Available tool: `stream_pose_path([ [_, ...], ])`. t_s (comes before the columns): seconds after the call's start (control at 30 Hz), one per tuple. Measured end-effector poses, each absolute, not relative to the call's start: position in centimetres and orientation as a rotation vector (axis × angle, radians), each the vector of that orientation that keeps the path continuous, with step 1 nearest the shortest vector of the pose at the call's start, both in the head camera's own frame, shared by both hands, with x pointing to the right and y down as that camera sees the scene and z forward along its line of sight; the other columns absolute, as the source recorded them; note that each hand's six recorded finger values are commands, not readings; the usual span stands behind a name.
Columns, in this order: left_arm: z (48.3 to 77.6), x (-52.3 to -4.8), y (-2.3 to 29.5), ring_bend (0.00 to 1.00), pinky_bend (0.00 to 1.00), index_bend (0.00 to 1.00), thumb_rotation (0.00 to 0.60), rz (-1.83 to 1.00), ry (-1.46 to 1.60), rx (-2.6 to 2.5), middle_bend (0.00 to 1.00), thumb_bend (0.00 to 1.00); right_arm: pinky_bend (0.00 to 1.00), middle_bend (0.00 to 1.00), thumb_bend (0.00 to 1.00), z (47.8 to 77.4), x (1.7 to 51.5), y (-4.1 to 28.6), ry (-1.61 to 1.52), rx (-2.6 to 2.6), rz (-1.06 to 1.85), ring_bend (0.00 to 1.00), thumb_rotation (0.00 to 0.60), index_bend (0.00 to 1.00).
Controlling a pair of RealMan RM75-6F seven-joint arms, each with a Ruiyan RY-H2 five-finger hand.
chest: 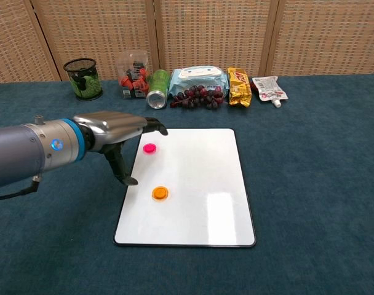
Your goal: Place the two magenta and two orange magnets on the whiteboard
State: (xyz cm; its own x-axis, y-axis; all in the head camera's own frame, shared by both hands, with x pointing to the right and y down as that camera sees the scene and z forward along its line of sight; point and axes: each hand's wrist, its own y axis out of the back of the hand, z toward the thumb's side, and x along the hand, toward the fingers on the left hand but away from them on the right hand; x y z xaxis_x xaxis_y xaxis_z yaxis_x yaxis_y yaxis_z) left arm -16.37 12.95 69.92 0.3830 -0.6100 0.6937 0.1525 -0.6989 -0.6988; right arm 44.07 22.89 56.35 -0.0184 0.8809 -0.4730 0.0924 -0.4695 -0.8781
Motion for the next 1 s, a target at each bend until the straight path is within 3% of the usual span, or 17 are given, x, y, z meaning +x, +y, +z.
stream_pose_path([
  [0.57, 71.2, -26.4, 4.6, 0.0, 0.0, 0.3, 0.6, -1.599, 0.644, -1.759, 0.0, 0.29, 0.0, 0.0, 0.0, 56.4, 44.0, 22.9, -1.024, -1.61, 1.563, 0.0, 0.6, 0.0],
  [1.0, 75.4, -29.7, 2.5, 0.0, 0.0, 0.34, 0.6, -1.713, 0.701, -1.7, 0.0, 0.31, 0.0, 0.0, 0.0, 56.5, 44.0, 22.9, -1.027, -1.618, 1.572, 0.0, 0.6, 0.0],
])
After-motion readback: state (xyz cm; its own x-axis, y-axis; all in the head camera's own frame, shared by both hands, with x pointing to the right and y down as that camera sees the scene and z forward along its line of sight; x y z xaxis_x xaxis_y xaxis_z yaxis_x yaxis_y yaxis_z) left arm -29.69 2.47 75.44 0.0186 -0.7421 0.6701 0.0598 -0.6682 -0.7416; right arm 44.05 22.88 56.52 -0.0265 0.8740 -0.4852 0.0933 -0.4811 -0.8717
